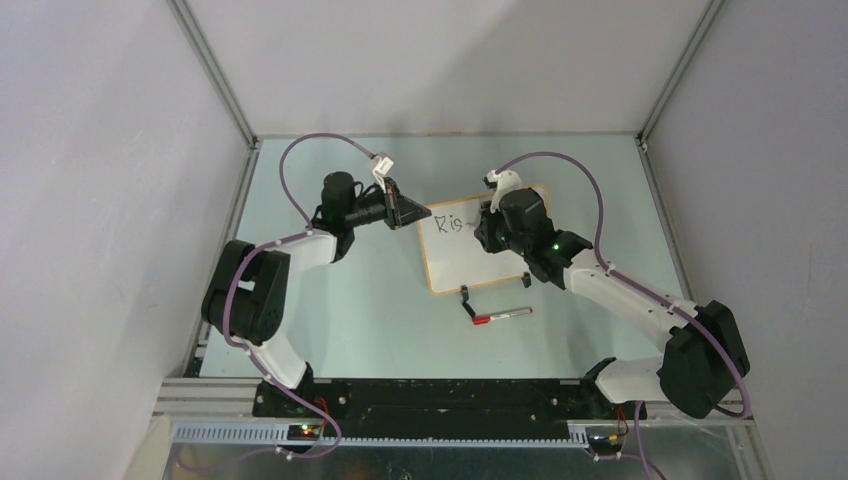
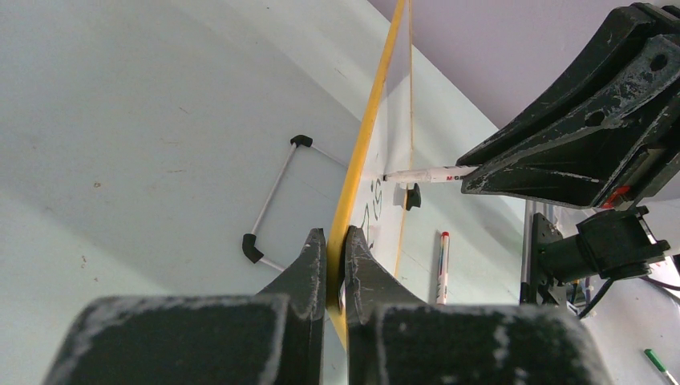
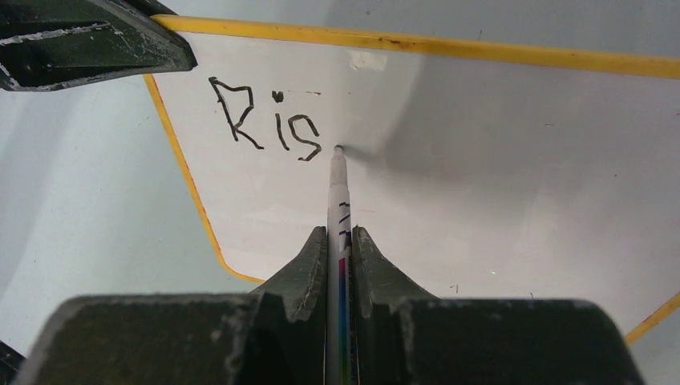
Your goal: Write a sentence on the whiteboard
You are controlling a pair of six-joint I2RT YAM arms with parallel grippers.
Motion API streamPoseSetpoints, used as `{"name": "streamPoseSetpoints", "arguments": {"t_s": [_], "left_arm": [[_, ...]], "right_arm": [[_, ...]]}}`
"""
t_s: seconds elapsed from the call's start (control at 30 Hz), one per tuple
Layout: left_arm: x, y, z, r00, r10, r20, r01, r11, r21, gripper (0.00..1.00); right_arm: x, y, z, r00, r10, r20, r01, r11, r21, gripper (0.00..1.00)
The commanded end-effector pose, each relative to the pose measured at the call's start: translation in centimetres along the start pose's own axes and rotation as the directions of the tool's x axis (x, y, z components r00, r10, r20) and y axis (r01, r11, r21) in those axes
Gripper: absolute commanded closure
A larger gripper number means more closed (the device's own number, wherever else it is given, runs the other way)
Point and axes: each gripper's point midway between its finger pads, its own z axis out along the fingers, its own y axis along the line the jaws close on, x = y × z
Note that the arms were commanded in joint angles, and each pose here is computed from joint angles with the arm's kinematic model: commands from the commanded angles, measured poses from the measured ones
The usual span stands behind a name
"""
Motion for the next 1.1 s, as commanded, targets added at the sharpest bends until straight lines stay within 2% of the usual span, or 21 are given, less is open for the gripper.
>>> {"name": "streamPoseSetpoints", "arguments": {"t_s": [0.0,1.07], "left_arm": [[1.4,2.1,0.3,0.998,0.042,-0.039,-0.045,0.995,-0.088,0.93],[1.4,2.0,0.3,0.998,0.043,-0.04,-0.047,0.995,-0.089,0.93]], "right_arm": [[-2.5,-0.2,-0.1,0.998,0.007,0.07,-0.008,1.0,0.022,1.0],[-2.7,-2.0,-0.7,0.997,0.031,0.073,-0.037,0.996,0.086,1.0]]}}
